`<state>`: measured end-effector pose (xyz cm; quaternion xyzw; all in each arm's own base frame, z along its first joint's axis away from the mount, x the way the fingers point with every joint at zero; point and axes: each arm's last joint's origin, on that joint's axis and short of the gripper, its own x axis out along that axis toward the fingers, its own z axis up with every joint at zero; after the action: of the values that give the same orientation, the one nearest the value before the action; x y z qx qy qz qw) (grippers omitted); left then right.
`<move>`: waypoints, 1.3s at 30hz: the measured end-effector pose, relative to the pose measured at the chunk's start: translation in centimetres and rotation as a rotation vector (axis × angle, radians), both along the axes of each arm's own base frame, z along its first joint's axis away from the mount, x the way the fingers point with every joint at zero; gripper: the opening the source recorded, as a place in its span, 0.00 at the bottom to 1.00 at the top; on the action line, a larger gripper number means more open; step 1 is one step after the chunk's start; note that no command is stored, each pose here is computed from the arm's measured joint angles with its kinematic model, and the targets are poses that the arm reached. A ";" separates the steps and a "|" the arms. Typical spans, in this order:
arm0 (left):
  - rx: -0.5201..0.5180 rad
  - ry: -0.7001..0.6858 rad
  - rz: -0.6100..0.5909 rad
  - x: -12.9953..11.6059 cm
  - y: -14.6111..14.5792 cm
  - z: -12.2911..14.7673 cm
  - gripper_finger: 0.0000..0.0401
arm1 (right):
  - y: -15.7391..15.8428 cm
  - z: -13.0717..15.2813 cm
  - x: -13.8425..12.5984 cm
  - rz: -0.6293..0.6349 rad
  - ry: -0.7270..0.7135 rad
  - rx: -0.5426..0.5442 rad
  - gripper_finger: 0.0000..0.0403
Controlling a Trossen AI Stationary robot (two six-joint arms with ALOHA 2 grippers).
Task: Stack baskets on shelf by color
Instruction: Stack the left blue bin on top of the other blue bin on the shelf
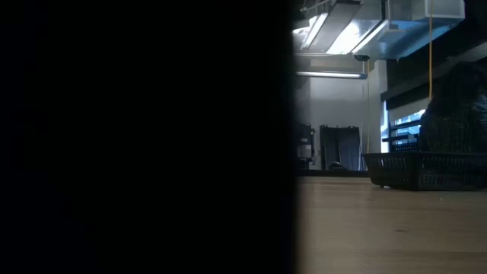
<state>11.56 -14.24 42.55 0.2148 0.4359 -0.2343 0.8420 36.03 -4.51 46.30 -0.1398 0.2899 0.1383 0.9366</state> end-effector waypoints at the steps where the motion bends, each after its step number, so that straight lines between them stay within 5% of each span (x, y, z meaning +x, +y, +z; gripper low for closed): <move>1: -0.001 -0.007 0.019 0.0 0.0 0.0 0.00 | 0.0 0.0 0.0 0.000 0.000 0.000 0.17; 14: 0.053 -0.063 0.155 0.6 0.9 0.0 0.00 | 2.9 0.0 2.1 0.092 -0.112 -0.021 0.17; 25: 0.017 -0.011 0.274 2.4 2.7 -0.1 0.00 | 5.8 -2.8 6.2 0.169 -0.172 -0.323 0.17; 39: 0.018 0.037 0.271 3.7 3.9 -0.3 0.00 | 7.0 -3.5 7.2 0.293 -0.215 -0.354 0.17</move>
<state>15.23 -10.36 42.26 0.1568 0.4786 -0.1184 0.8558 43.26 2.46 42.77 -0.3560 0.1848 0.2042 0.8930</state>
